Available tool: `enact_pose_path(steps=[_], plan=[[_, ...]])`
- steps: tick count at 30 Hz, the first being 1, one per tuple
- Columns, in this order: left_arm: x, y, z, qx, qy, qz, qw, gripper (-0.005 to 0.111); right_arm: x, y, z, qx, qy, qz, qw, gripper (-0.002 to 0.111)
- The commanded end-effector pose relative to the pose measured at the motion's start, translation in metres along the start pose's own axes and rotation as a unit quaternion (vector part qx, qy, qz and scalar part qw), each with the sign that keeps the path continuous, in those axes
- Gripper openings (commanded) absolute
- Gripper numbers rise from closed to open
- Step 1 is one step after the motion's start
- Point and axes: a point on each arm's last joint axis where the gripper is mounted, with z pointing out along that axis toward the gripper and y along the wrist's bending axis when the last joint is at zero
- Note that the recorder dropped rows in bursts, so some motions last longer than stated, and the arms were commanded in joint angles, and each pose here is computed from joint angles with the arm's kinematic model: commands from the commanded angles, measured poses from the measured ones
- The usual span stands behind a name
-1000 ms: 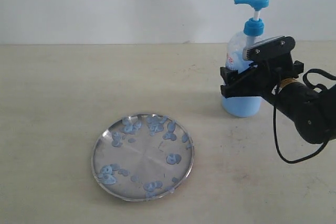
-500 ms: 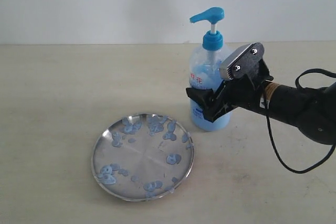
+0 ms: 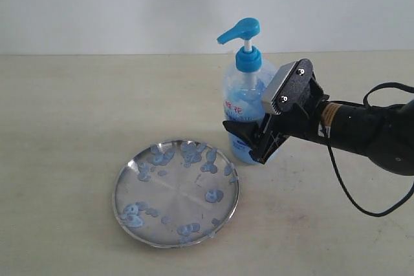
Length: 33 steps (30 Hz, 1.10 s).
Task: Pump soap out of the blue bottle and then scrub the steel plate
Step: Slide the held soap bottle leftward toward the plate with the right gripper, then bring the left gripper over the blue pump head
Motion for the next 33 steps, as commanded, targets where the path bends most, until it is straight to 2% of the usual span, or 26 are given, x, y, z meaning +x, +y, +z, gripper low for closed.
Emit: enact_pose_path(steps=[1,6,11,13,15,16,17,19,22,25,27,30,32,33], plan=[[-0.002,-0.001,0.0,0.005,-0.01,-0.03,0.999,0.004,0.029,0.011,-0.003,-0.042,0.115,-0.044,0.991,0.001],[-0.008,-0.002,-0.001,0.017,-0.045,-0.106,0.993,0.004,0.029,0.011,-0.003,-0.043,0.117,-0.049,0.991,0.001],[-0.015,-0.005,0.024,-0.029,0.029,-0.065,0.997,0.004,0.029,0.011,-0.003,-0.043,0.116,-0.052,0.991,0.001],[-0.028,-0.015,0.045,-0.027,0.063,-0.009,0.998,0.004,0.029,0.011,-0.003,-0.043,0.116,-0.052,0.991,0.001],[-0.046,-0.034,0.072,0.01,0.078,0.075,0.994,0.004,0.029,0.011,-0.003,-0.043,0.116,-0.052,0.991,0.001],[-0.058,-0.06,0.108,0.063,0.098,0.163,0.98,0.004,0.029,0.011,-0.003,-0.043,0.116,-0.052,0.991,0.001],[-0.06,-0.071,0.122,0.083,0.108,0.18,0.974,0.004,0.029,0.011,-0.003,-0.043,0.116,-0.052,0.991,0.001],[-0.057,-0.099,0.157,0.145,0.126,0.251,0.949,0.004,0.029,0.011,-0.003,-0.043,0.116,-0.052,0.991,0.001],[-0.044,-0.137,0.198,0.26,0.102,0.309,0.909,0.004,0.03,0.011,-0.003,-0.043,0.119,-0.052,0.991,0.001],[-0.031,-0.161,0.224,0.365,0.051,0.28,0.886,0.004,0.03,0.011,-0.003,-0.043,0.121,-0.052,0.99,0.001],[-0.026,-0.169,0.241,0.39,0.036,0.234,0.89,0.004,0.03,0.011,-0.003,-0.044,0.124,-0.052,0.99,0.001],[-0.013,-0.175,0.272,0.396,0.05,0.194,0.896,0.004,0.03,0.011,-0.003,-0.044,0.124,-0.052,0.99,0.001],[-0.006,-0.184,0.287,0.425,0.072,0.189,0.882,0.004,0.03,0.011,-0.003,-0.044,0.124,-0.052,0.99,0.001],[-0.003,-0.19,0.294,0.446,0.092,0.19,0.87,0.004,0.031,0.011,-0.003,-0.044,0.126,-0.052,0.99,0.001]])
